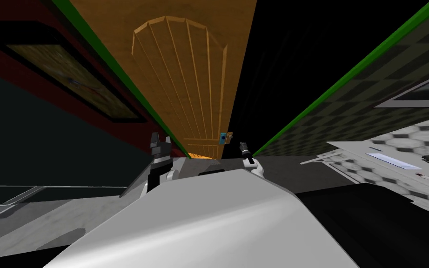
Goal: Pull the door open
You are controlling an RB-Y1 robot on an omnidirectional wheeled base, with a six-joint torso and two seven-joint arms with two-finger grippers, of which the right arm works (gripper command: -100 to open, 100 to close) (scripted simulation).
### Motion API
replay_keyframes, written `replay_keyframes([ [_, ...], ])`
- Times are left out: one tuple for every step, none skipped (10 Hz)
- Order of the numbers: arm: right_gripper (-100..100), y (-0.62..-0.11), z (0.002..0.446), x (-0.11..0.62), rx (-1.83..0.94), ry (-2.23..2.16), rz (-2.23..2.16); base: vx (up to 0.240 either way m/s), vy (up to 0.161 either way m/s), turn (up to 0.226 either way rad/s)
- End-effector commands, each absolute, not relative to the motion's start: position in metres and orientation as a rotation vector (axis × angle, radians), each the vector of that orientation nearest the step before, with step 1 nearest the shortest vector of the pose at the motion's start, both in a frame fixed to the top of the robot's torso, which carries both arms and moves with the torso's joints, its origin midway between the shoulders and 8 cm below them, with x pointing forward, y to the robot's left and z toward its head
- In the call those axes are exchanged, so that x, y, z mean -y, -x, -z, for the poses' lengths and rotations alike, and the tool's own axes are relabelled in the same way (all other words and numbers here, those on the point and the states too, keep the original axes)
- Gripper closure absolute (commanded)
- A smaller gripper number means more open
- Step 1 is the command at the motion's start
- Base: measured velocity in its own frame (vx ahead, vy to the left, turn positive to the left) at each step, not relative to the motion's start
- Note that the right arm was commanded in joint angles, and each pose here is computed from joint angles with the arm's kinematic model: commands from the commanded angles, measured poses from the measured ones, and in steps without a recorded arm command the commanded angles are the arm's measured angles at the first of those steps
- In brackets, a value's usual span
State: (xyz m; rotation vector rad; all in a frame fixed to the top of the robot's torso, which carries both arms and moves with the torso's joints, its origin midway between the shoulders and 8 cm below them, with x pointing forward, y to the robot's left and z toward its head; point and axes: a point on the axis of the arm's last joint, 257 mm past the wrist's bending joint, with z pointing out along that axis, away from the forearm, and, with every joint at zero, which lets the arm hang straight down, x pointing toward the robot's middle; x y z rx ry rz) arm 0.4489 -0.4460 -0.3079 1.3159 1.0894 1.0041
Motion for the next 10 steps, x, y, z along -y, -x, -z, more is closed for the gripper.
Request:
replay_keyframes([
  [-100, -0.45, 0.308, 0.434, -1.098, -1.306, -1.033, -0.202, 0.081, 0.073],
  [-100, -0.451, 0.306, 0.427, -1.103, -1.299, -1.049, -0.192, 0.069, 0.058],
  [-100, -0.453, 0.303, 0.416, -1.109, -1.288, -1.075, -0.2, 0.064, 0.105],
  [-100, -0.458, 0.298, 0.402, -1.114, -1.271, -1.108, -0.134, 0.101, 0.152],
  [-100, -0.456, 0.301, 0.411, -1.111, -1.282, -1.087, -0.045, 0.051, 0.025],
  [-100, -0.446, 0.307, 0.433, -1.106, -1.301, -1.041, -0.024, -0.038, -0.182],
  [-100, -0.441, 0.31, 0.444, -1.102, -1.31, -1.016, -0.01, -0.078, -0.151],
  [-100, -0.436, 0.313, 0.458, -1.097, -1.321, -0.986, 0.031, -0.095, -0.102],
  [-100, -0.431, 0.315, 0.47, -1.091, -1.33, -0.96, 0.09, -0.115, -0.111],
  [-100, -0.431, 0.315, 0.474, -1.087, -1.332, -0.952, 0.162, -0.095, -0.05],
])
